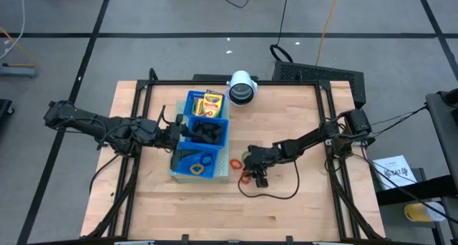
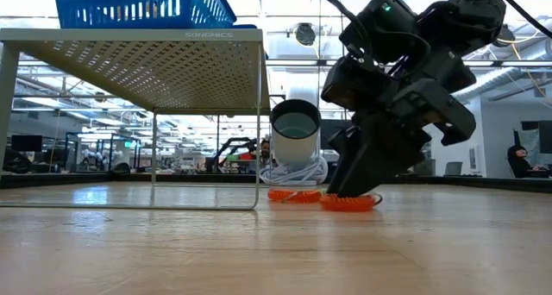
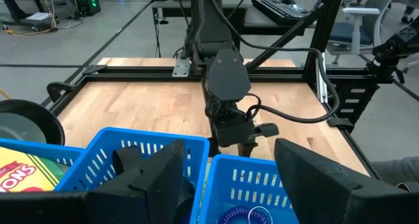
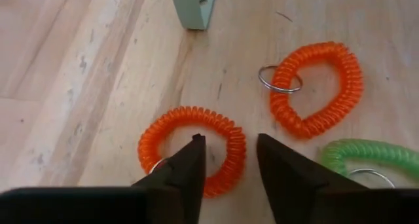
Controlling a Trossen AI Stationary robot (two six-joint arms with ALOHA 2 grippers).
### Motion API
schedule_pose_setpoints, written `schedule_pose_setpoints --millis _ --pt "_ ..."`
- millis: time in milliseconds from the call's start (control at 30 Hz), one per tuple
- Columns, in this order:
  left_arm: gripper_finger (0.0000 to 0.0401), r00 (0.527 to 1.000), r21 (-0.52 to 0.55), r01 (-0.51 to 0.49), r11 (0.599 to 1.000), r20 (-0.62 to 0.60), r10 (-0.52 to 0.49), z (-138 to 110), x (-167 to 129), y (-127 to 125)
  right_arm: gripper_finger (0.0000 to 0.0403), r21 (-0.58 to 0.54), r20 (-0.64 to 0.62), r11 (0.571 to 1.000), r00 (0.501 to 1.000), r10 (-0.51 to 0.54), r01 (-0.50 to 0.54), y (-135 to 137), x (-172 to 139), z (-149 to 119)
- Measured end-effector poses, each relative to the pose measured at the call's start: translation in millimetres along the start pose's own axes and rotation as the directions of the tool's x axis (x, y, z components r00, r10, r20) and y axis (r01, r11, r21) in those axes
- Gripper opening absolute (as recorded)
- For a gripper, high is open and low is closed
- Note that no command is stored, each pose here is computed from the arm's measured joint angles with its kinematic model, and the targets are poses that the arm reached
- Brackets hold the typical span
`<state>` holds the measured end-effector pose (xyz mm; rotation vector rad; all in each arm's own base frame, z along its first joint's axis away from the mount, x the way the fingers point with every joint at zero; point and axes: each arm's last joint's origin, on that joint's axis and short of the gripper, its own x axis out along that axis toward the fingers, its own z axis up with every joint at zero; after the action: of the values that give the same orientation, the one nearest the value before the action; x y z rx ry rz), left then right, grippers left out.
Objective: Pick & Place Office Desk Supplies
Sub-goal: Put the orange spring rubber band into the bottom blue bin on the shelf
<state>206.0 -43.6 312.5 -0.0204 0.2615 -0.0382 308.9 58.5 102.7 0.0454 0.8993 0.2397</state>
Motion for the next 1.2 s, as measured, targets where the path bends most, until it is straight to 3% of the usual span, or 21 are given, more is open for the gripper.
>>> schedule_pose_setpoints --millis 267,600,833,1067,1200 --pt "0.0246 1.000 0.003 0.000 1.000 0.000 0.000 0 0 0 0.0014 -0.086 -0.025 0.995 0.999 -0.044 0.042 -1 0 -3" --pt "0.0246 1.000 0.002 0.000 1.000 0.001 0.000 0 0 0 0.0005 -0.137 0.016 0.990 0.999 -0.042 0.044 2 -24 7" --pt "0.0246 1.000 -0.009 -0.017 1.000 0.013 0.017 1 0 0 0.0003 -0.211 0.184 0.967 0.977 -0.106 0.144 5 -70 31" --pt "0.0246 0.996 -0.024 -0.046 0.999 0.073 0.048 7 0 1 0.0001 -0.211 0.363 0.929 0.906 -0.215 0.305 3 -118 37" --pt "0.0246 0.988 -0.041 -0.037 0.998 0.149 0.043 14 -1 1 0.0001 -0.162 0.527 0.898 0.805 -0.272 0.409 2 -139 35"
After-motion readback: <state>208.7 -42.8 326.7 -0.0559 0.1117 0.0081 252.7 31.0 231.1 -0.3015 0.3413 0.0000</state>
